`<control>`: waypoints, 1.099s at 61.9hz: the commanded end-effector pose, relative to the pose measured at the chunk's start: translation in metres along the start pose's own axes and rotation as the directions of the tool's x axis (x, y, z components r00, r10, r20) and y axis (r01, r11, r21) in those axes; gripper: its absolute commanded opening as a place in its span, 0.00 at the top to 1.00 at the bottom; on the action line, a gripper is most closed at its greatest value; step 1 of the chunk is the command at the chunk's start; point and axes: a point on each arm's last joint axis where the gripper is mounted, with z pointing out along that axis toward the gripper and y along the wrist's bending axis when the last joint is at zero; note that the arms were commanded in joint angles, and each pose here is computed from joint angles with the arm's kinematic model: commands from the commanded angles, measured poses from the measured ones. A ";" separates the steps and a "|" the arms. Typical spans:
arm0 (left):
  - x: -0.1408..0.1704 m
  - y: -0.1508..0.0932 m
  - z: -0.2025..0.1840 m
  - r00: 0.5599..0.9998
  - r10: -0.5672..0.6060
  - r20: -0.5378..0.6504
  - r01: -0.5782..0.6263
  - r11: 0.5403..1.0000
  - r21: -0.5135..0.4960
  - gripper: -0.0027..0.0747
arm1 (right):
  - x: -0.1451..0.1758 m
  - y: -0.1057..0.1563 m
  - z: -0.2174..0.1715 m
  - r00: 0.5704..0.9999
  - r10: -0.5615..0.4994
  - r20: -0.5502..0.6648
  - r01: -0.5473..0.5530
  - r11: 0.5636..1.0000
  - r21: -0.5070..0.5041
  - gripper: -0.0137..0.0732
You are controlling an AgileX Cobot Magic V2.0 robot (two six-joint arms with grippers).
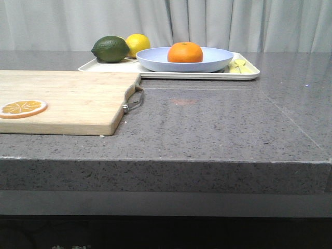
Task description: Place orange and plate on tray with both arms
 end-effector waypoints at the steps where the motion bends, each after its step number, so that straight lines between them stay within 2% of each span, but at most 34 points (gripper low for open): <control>1: -0.007 0.000 -0.002 0.995 -0.020 0.094 0.020 1.000 -0.001 0.99 | -0.006 -0.001 -0.006 0.996 -0.013 0.093 0.011 1.000 0.021 0.92; 11: -0.007 0.000 -0.002 0.995 -0.020 0.094 0.020 1.000 -0.001 0.99 | 0.022 -0.003 -0.007 0.980 -0.034 0.198 0.016 0.996 0.090 0.92; 24: -0.007 0.000 -0.002 0.995 -0.020 0.094 0.020 1.000 -0.001 0.99 | 0.086 -0.007 0.013 0.908 -0.048 0.416 -0.045 0.977 0.210 0.92; 31: -0.007 0.000 -0.002 0.995 -0.020 0.094 0.020 1.000 -0.001 0.99 | 0.127 -0.008 0.031 0.878 -0.059 0.475 -0.067 0.967 0.245 0.92; 39: -0.007 0.000 -0.002 0.995 -0.020 0.094 0.020 1.000 -0.001 0.99 | 0.158 -0.008 0.046 0.849 -0.072 0.523 -0.080 0.962 0.262 0.92; 49: -0.007 0.000 -0.002 0.995 -0.020 0.094 0.020 1.000 -0.001 0.99 | 0.175 -0.009 0.054 0.824 -0.085 0.560 -0.088 0.958 0.274 0.92; 68: -0.007 0.000 -0.002 0.995 -0.020 0.093 0.020 1.000 -0.001 0.99 | 0.175 -0.009 0.054 0.830 -0.082 0.552 -0.087 0.958 0.273 0.92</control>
